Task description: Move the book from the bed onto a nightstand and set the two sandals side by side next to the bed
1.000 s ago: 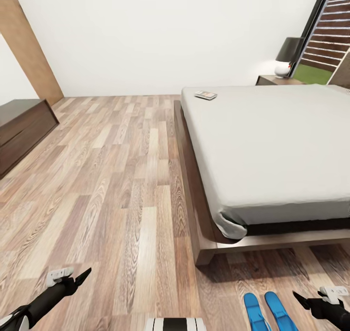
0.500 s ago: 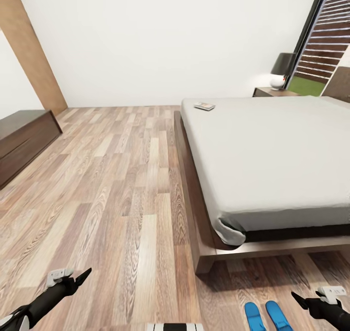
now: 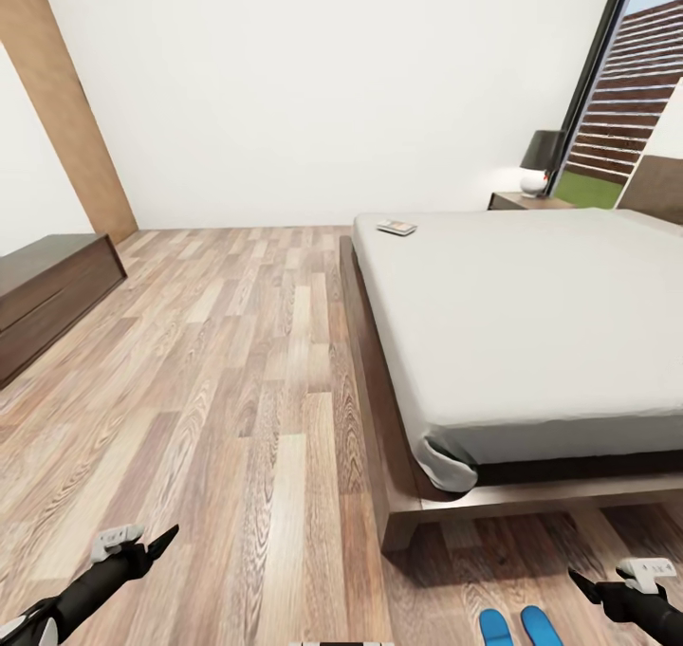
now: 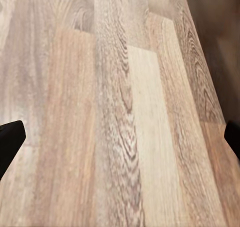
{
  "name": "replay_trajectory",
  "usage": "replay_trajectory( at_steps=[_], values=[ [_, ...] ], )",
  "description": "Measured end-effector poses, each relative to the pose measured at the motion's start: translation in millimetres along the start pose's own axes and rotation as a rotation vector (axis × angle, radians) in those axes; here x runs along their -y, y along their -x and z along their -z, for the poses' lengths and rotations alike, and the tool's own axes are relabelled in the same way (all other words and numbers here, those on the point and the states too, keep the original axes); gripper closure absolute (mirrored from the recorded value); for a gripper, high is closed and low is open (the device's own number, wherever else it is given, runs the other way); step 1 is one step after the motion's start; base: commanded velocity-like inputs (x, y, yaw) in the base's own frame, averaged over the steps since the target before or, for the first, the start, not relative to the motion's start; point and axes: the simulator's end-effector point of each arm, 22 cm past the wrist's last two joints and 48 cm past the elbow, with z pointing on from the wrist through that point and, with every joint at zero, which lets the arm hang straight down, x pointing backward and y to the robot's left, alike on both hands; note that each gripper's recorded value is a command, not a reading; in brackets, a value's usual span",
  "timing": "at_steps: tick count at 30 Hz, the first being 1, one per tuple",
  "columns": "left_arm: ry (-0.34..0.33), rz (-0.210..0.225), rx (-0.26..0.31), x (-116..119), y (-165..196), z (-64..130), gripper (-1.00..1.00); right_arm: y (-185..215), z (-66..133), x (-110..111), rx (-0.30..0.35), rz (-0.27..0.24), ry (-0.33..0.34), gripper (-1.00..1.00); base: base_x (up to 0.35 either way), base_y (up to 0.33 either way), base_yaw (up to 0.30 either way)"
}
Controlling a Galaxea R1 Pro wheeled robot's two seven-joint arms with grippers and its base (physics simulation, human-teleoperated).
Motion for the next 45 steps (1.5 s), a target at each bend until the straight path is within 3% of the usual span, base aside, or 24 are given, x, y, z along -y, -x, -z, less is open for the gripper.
replay_trajectory(
  at_steps=[10, 22, 45],
  values=[
    [-0.01, -0.006, 0.029, 7.5, 14.2, 4.3, -1.0, 18.6, 6.6, -0.7, 0.041, 0.001, 0.001, -1.0, 0.0, 0.0, 0.0],
    [-0.027, -0.046, 0.061, 19.1, 32.1, 9.6, -1.0, 40.6, 15.5, -1.6, 0.09, 0.003, 0.002, -1.0, 0.0, 0.0, 0.0],
    [-0.027, -0.05, 0.065, 19.2, 32.7, 9.6, -1.0, 40.4, 15.2, -2.3, 0.09, 0.003, 0.003, -1.0, 0.0, 0.0, 0.0]
  ],
)
